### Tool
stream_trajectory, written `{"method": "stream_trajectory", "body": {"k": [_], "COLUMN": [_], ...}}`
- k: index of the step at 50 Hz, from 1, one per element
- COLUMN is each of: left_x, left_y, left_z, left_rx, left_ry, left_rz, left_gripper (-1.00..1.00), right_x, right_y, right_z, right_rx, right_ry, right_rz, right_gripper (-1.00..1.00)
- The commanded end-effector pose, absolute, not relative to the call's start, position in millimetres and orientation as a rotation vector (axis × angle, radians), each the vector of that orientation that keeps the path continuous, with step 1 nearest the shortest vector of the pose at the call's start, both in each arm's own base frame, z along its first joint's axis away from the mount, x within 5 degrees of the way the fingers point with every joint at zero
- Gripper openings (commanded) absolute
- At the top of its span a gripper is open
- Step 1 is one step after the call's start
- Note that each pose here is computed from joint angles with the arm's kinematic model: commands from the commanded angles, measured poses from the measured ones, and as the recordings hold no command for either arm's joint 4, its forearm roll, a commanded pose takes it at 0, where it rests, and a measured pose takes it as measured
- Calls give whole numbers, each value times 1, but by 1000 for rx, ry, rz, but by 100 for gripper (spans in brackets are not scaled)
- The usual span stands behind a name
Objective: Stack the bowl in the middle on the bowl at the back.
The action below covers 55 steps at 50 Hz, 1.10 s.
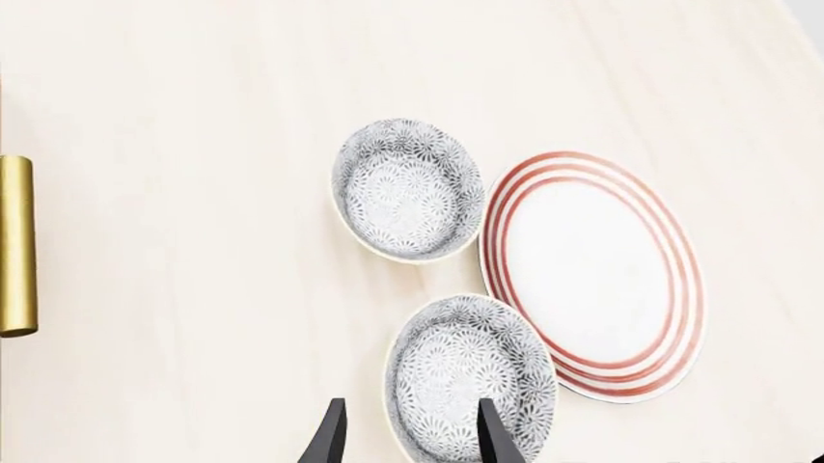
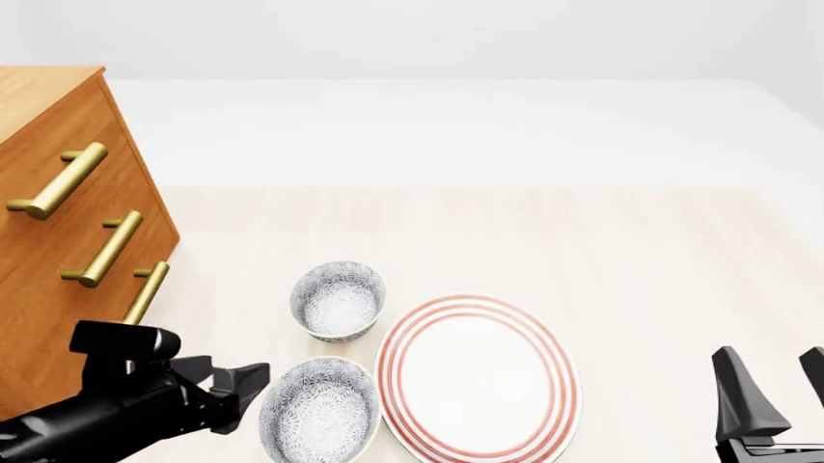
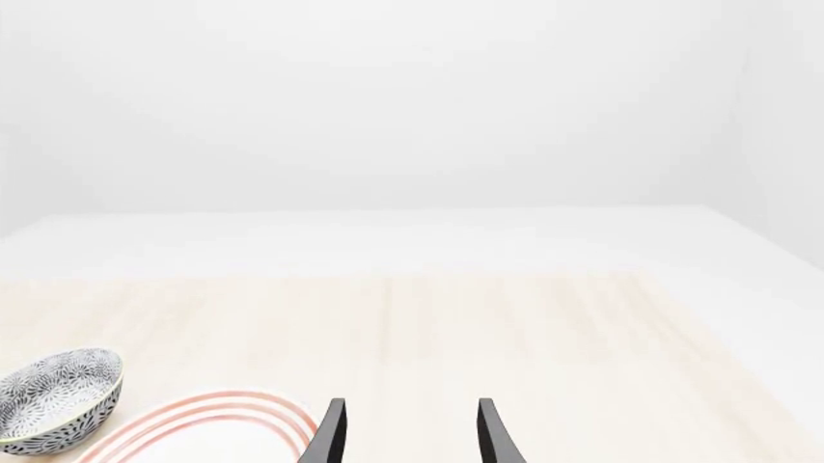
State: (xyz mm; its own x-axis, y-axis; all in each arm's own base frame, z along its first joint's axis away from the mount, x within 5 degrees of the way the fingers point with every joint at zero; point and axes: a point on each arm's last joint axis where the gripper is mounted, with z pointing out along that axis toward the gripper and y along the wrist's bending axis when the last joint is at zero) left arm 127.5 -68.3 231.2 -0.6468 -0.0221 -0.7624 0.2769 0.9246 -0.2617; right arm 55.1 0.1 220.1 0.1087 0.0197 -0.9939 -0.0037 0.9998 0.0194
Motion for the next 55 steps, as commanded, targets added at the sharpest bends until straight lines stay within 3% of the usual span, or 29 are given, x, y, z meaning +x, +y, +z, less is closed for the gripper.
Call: {"method": "stream_trajectory", "body": {"k": [1,55], "left_x": [132,145], "left_y": [-73,-89], "left_z": [209,153], "left_rx": [205,219], "left_ry": [2268,2331], "left_rz": [-448,-467], "left_gripper": [100,100], "right_x": [55,55], "right_y": [0,0], "right_z": [220,221], "right_rx": [14,17], "right_ry": [1462,1458], "right_rz": [18,25], "right_gripper": [100,100]}}
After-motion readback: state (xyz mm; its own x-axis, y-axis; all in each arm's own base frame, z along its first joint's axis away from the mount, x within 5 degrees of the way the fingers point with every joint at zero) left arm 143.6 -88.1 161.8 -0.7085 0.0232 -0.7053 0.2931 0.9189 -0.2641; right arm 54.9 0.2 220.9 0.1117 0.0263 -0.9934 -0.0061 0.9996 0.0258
